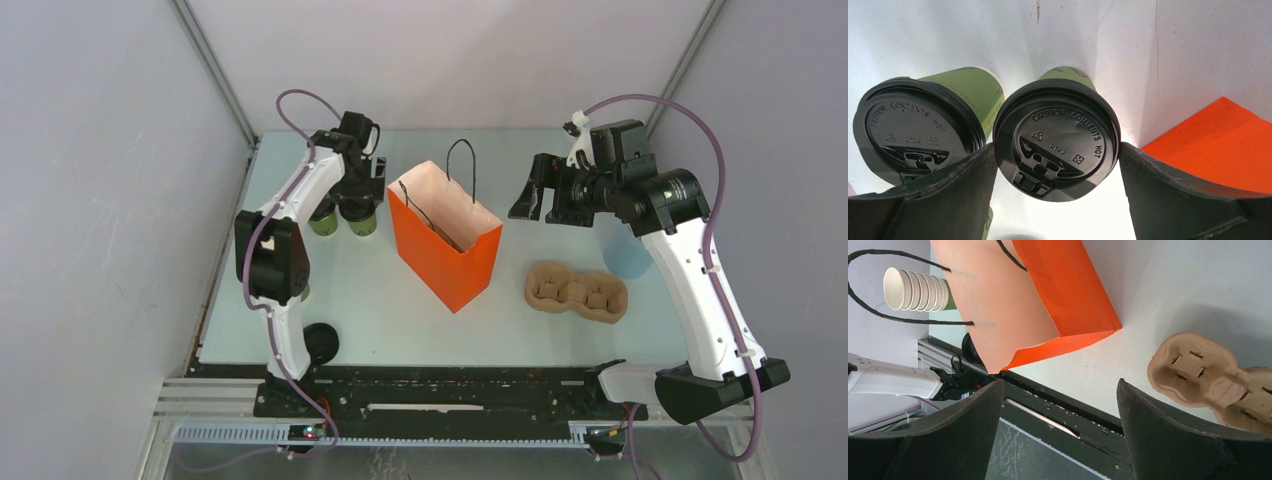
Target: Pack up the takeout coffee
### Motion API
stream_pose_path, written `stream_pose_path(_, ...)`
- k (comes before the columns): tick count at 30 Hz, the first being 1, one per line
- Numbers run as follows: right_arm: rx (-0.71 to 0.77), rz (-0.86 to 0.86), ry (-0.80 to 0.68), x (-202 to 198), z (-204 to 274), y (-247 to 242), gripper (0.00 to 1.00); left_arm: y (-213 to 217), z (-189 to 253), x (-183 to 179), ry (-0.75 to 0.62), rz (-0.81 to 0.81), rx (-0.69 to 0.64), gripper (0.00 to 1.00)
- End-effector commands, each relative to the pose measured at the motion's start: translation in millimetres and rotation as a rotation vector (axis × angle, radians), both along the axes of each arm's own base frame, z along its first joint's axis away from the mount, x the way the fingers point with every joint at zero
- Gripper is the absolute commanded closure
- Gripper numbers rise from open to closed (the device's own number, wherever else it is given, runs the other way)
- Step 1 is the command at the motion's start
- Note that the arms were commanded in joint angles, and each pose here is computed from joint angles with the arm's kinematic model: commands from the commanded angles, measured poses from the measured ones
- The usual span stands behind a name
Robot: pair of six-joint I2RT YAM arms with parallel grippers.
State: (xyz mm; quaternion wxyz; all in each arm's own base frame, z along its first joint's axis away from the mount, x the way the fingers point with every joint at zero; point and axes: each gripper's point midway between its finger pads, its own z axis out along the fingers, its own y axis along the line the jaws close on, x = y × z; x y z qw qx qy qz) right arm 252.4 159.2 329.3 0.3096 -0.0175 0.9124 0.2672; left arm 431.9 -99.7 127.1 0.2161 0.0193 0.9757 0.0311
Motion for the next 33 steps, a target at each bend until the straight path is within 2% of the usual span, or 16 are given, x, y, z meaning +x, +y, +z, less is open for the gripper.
stream_pose_path(1,0.030,-0.004,-0.039,-1.6,10.6,-0.2,0.09,4.4,24.0,0.9,-0.058,-0.005,0.013,0.07)
stream_pose_path(10,0.038,0.003,-0.029,-2.9,8.9,1.3,0.09,2.0,32.0,-1.6,-0.073,-0.003,-0.009,0.00)
stream_pose_path(16,0.041,0.009,-0.024,-3.5,7.9,2.3,0.09,2.1,32.4,-2.3,-0.077,0.005,-0.012,0.00)
stream_pose_path(23,0.044,0.013,-0.024,-3.5,8.1,3.1,0.09,4.9,25.8,-5.5,-0.062,0.008,-0.001,0.14)
stream_pose_path(33,0.045,0.015,-0.022,-4.0,8.8,3.4,0.09,5.5,19.4,-5.9,-0.050,0.007,0.004,0.17)
